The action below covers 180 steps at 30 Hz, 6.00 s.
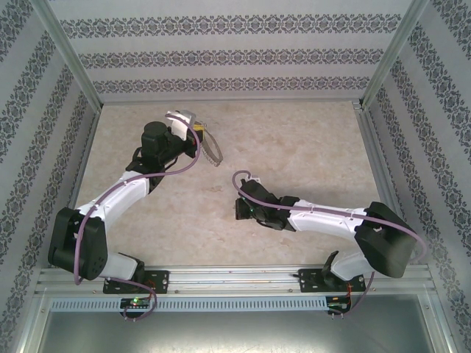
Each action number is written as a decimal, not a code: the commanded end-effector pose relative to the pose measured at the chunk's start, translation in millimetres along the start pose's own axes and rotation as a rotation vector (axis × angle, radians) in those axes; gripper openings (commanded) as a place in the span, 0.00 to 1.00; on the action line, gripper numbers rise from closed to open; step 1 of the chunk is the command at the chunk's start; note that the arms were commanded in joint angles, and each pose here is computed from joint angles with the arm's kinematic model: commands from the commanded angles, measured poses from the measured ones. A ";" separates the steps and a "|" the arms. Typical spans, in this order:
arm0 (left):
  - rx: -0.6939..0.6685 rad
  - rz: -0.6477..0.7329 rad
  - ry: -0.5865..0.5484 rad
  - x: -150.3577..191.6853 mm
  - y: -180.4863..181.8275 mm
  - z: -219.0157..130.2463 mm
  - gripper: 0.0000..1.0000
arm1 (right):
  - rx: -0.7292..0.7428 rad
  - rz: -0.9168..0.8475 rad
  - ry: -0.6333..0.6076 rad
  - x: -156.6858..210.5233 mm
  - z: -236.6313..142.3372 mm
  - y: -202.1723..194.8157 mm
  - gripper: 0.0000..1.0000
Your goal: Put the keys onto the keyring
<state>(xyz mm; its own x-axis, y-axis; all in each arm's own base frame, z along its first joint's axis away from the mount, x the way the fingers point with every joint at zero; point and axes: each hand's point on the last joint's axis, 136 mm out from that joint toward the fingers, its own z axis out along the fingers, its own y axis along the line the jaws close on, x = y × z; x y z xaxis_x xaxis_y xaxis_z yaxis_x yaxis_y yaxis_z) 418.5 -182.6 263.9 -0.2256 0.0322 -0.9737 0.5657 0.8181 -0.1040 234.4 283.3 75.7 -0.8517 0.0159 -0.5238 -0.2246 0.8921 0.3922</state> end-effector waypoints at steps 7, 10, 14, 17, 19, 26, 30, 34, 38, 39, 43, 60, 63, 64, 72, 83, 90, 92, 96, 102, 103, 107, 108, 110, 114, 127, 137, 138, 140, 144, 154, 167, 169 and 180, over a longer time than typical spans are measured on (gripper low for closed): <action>0.057 0.022 -0.050 -23.2 -16.7 1.0 0.00 | 0.016 -0.011 -0.013 2.2 -4.1 -15.8 0.00; 0.101 0.027 -0.046 -22.3 -25.6 1.5 0.00 | 0.004 -0.005 -0.048 -8.1 -11.5 -17.9 0.00; 0.187 0.043 -0.029 -18.0 -42.7 2.4 0.00 | -0.017 0.018 -0.124 -30.7 -28.4 -26.0 0.00; 0.257 0.070 -0.001 -12.3 -59.2 2.7 0.00 | -0.042 0.031 -0.196 -50.7 -44.9 -34.3 0.00; 0.308 0.090 0.020 -7.0 -71.2 2.3 0.00 | -0.079 0.043 -0.242 -63.3 -56.3 -39.1 0.00; 0.451 0.171 0.034 8.4 -111.2 -1.3 0.00 | -0.179 0.067 -0.392 -99.2 -96.6 -59.3 0.00; 0.566 0.244 0.035 21.1 -140.8 -7.3 0.00 | -0.217 0.016 -0.453 -113.6 -113.4 -56.7 0.00; 0.654 0.288 0.078 31.6 -160.2 -12.4 0.00 | -0.249 -0.052 -0.507 -122.8 -121.9 -51.4 0.00; 0.716 0.305 0.115 39.8 -174.2 -17.4 0.00 | -0.272 -0.108 -0.551 -131.0 -125.5 -47.2 0.00; 0.719 0.312 0.119 41.1 -175.9 -17.8 0.00 | -0.278 -0.122 -0.563 -133.1 -126.1 -46.2 0.00; 0.725 0.292 0.151 39.6 -178.8 -17.1 0.00 | -0.324 -0.155 -0.577 -137.8 -126.4 -39.4 0.00; 0.706 0.270 0.182 34.0 -189.6 -6.5 0.00 | -0.452 -0.221 -0.602 -136.2 -139.9 -9.5 0.00; 0.705 0.272 0.182 33.9 -190.5 -6.8 0.00 | -0.465 -0.231 -0.598 -134.9 -140.6 -3.1 0.00; 0.705 0.271 0.183 34.2 -190.8 -6.8 0.00 | -0.470 -0.236 -0.597 -134.7 -140.9 -0.5 0.00; 0.702 0.269 0.191 32.5 -192.5 -6.5 0.00 | -0.489 -0.266 -0.588 -129.6 -141.8 13.5 0.00; 0.693 0.275 0.190 30.2 -193.0 -6.7 0.00 | -0.487 -0.280 -0.599 -128.2 -148.1 16.9 0.00; 0.664 0.274 0.194 28.4 -189.5 -5.4 0.00 | -0.468 -0.276 -0.607 -122.0 -153.0 10.6 0.00; 0.667 0.273 0.194 28.2 -189.9 -5.4 0.00 | -0.471 -0.276 -0.609 -120.4 -154.5 10.7 0.00; 0.670 0.270 0.195 28.4 -190.7 -5.5 0.00 | -0.482 -0.279 -0.615 -122.2 -158.3 13.5 0.00; 0.671 0.269 0.192 27.6 -191.5 -5.7 0.00 | -0.497 -0.294 -0.612 -126.2 -158.1 20.2 0.00; 0.671 0.270 0.191 27.2 -191.5 -6.0 0.00 | -0.499 -0.296 -0.609 -126.7 -157.2 21.3 0.00; 0.670 0.272 0.189 26.4 -191.5 -6.1 0.00 | -0.504 -0.302 -0.601 -127.8 -153.8 24.3 0.00; 0.670 0.272 0.190 26.9 -191.5 -6.3 0.00 | -0.505 -0.303 -0.602 -128.3 -153.6 25.1 0.00; 0.671 0.272 0.190 26.9 -192.0 -6.3 0.00 | -0.505 -0.305 -0.602 -128.7 -152.5 25.6 0.00; 0.673 0.272 0.191 27.1 -192.3 -6.0 0.00 | -0.507 -0.307 -0.610 -130.6 -154.4 27.2 0.00; 0.683 0.273 0.192 27.5 -195.4 -5.7 0.00 | -0.496 -0.309 -0.620 -136.6 -152.5 27.9 0.00; 0.694 0.276 0.187 25.3 -198.1 -7.2 0.00 | -0.467 -0.298 -0.628 -141.0 -149.0 22.0 0.00; 0.694 0.277 0.185 24.6 -198.2 -7.7 0.00 | -0.462 -0.295 -0.626 -140.8 -148.0 20.6 0.00; 0.694 0.278 0.181 24.1 -198.3 -8.4 0.00 | -0.451 -0.287 -0.625 -141.2 -146.2 16.1 0.00; 0.695 0.277 0.167 20.8 -199.1 -9.7 0.00 | -0.431 -0.266 -0.622 -140.9 -142.4 6.1 0.00; 0.694 0.275 0.141 14.2 -200.0 -11.6 0.00 | -0.424 -0.246 -0.596 -135.8 -134.4 -3.0 0.00; 0.679 0.273 0.098 6.0 -199.4 -12.2 0.00 | -0.452 -0.237 -0.533 -121.7 -120.6 -2.5 0.00; 0.679 0.270 0.097 6.5 -199.3 -11.0 0.00 | -0.454 -0.238 -0.526 -120.1 -119.1 -1.6 0.00; 0.676 0.257 0.092 10.7 -198.6 -6.5 0.00 | -0.432 -0.168 -0.532 -127.4 -122.3 -17.2 0.17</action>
<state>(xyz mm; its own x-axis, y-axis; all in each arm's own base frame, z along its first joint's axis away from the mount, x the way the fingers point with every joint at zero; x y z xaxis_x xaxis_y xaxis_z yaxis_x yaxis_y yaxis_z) 307.0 -332.4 248.0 -0.1484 0.3188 -0.9361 0.9572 0.2842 -0.0550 284.6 221.5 230.9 -0.4472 0.1762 -0.8769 -0.6291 0.6350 0.4484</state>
